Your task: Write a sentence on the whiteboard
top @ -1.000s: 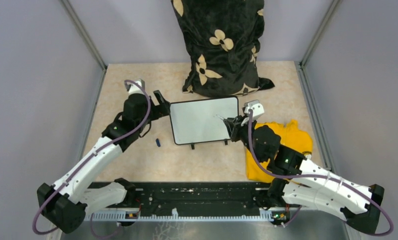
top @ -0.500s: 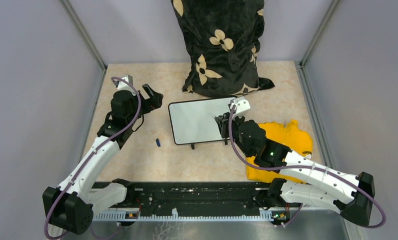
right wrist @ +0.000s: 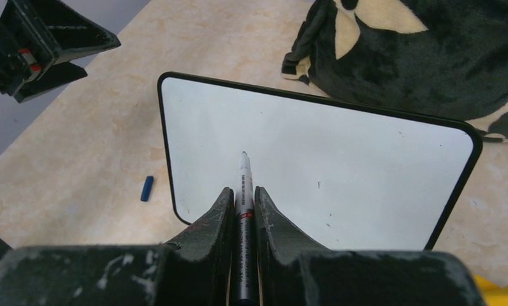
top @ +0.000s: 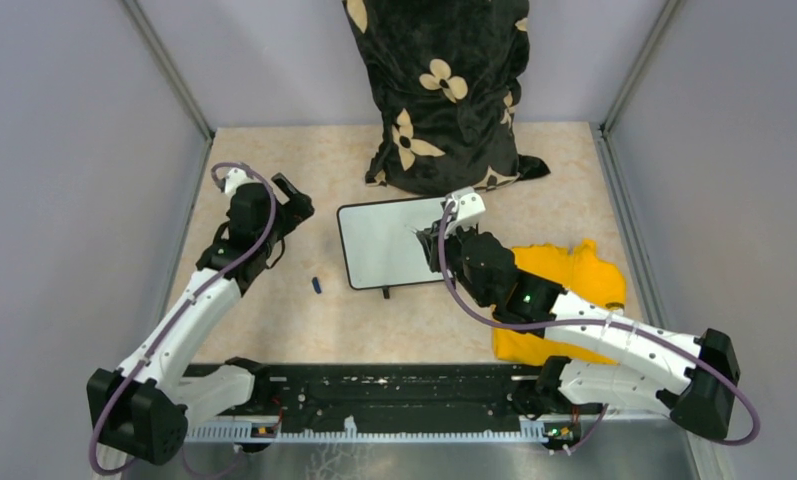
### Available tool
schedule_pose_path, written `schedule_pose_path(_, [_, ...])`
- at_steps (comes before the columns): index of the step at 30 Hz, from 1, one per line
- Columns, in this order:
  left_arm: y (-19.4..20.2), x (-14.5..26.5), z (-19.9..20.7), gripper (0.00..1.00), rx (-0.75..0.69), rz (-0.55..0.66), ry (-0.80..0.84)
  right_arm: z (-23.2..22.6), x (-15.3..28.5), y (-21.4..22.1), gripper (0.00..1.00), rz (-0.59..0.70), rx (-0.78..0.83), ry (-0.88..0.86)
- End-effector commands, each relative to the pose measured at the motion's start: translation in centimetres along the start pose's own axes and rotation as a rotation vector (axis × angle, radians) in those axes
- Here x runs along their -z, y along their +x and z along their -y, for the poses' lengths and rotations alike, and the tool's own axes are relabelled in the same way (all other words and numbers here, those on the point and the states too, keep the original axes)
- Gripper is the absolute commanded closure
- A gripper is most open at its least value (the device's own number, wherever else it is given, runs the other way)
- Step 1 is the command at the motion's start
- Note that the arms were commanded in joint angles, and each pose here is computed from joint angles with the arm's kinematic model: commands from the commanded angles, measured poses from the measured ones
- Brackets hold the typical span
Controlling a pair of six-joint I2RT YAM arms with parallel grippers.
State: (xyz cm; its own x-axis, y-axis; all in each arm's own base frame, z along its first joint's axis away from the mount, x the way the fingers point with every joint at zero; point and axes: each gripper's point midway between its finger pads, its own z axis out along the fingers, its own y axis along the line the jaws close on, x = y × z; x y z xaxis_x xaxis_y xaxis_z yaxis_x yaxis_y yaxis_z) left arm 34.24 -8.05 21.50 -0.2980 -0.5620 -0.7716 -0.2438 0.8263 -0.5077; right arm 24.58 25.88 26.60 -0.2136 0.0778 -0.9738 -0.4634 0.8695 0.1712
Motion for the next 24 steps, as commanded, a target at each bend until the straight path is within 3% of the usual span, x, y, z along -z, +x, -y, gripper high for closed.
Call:
schedule_pose_path(1, [-0.3,0.2,-2.7,0.01,-0.068,-0.053,-0.204,-2.1,-0.1,-3.3,1.0,0.07,-0.064,-0.08])
schedule_pose_path(6, [0.1,0.8,-2.3,0.01,-0.035,-0.093,-0.201,-2.3,0.0,-3.0,1.0,0.065,-0.063,-0.097])
schedule_pose_path(13, [-1.2,1.9,0.8,0.01,0.002,-0.017,0.018,-2.8,0.3,-3.2,1.0,0.074,-0.076,-0.131])
schedule_pose_path(18, [-1.8,1.9,2.6,0.01,0.004,-0.052,0.059,-2.8,0.8,-3.4,1.0,0.076,-0.087,-0.14])
schedule_pose_path(24, [-0.8,2.1,5.3,0.01,-0.05,-0.057,0.259,-2.6,1.0,-3.4,1.0,0.072,-0.091,-0.138])
